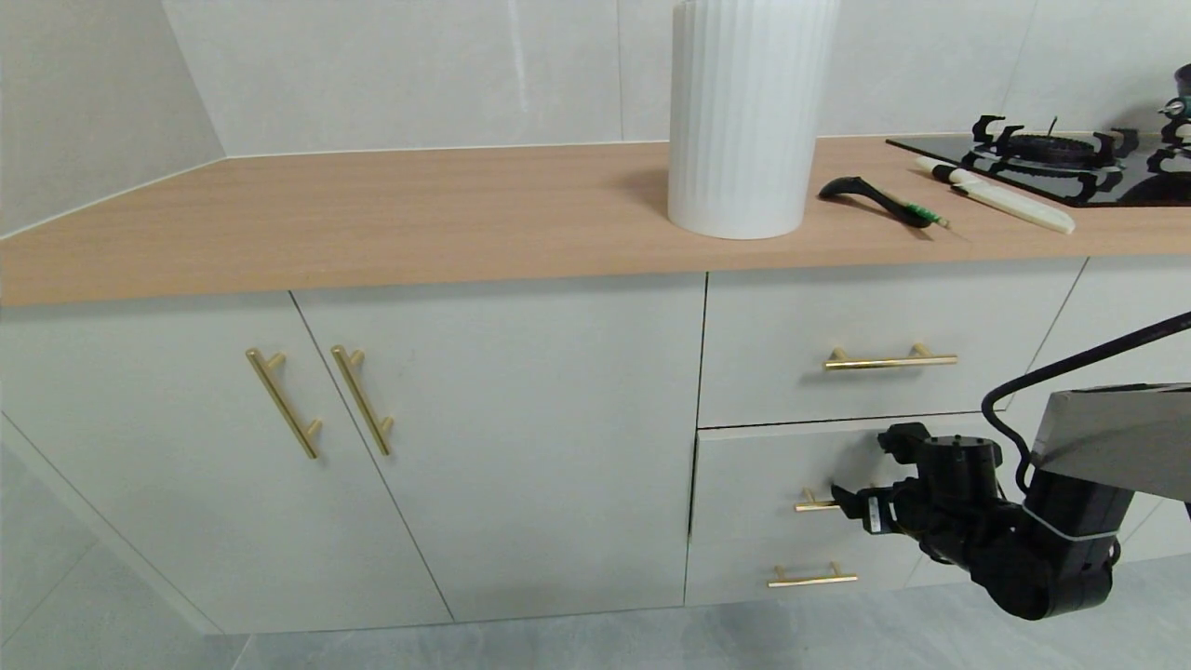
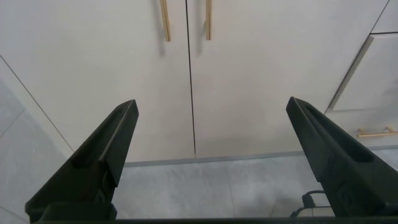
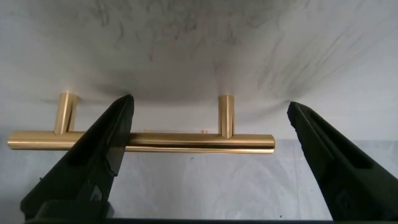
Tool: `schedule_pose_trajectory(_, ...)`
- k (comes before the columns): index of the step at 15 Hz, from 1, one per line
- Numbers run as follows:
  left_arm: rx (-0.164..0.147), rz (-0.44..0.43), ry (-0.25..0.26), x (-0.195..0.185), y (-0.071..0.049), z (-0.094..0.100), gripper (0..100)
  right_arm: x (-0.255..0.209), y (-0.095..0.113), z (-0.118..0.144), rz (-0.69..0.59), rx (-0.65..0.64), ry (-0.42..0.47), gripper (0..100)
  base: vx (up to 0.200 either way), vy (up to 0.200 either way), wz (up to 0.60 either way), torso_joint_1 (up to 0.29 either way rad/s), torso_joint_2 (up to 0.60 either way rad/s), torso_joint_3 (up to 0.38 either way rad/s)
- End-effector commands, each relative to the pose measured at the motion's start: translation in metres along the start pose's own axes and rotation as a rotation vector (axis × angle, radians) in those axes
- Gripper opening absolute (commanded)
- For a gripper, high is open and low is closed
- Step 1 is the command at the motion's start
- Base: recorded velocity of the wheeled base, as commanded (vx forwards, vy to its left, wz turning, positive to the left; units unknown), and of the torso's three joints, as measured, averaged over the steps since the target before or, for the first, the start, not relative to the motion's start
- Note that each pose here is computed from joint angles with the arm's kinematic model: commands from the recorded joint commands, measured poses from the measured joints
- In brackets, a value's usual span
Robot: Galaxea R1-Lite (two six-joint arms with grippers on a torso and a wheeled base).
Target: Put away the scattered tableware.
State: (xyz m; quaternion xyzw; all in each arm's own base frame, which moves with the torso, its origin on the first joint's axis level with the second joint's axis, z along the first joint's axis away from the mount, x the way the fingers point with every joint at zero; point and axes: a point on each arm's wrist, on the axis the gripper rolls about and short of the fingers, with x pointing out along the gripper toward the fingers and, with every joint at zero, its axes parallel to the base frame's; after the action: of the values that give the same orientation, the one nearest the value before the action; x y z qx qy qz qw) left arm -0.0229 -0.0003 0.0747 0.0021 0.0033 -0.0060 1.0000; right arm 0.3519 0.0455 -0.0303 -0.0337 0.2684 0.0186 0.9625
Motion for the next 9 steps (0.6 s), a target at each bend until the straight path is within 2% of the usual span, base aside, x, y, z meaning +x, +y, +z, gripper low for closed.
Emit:
schedule_pose_trajectory(1, 0.000, 0.000, 0.001, 0.000, 0.000, 0.000, 100, -0.017, -0.001, 0.010, 0.007, 0.000, -0.015, 100, 0.000, 0.000, 0.00, 0.000, 0.00, 0.000)
schedule_pose_trajectory(5, 0.000, 0.000, 0.001, 0.000, 0.000, 0.000, 100, -0.090, -0.006, 0.052, 0.118, 0.000, -0.002, 100, 0.000, 0.000, 0.00, 0.000, 0.00, 0.000)
schedule_pose_trajectory(6, 0.000, 0.000, 0.001, 0.000, 0.000, 0.000, 100, -0.120, -0.009, 0.072, 0.130, 0.000, 0.001, 100, 0.000, 0.000, 0.00, 0.000, 0.00, 0.000)
schedule_pose_trajectory(9, 0.000, 0.000, 0.001, 0.000, 0.000, 0.000, 100, -0.161, -0.013, 0.108, 0.130, 0.007, -0.054, 100, 0.000, 0.000, 0.00, 0.000, 0.00, 0.000)
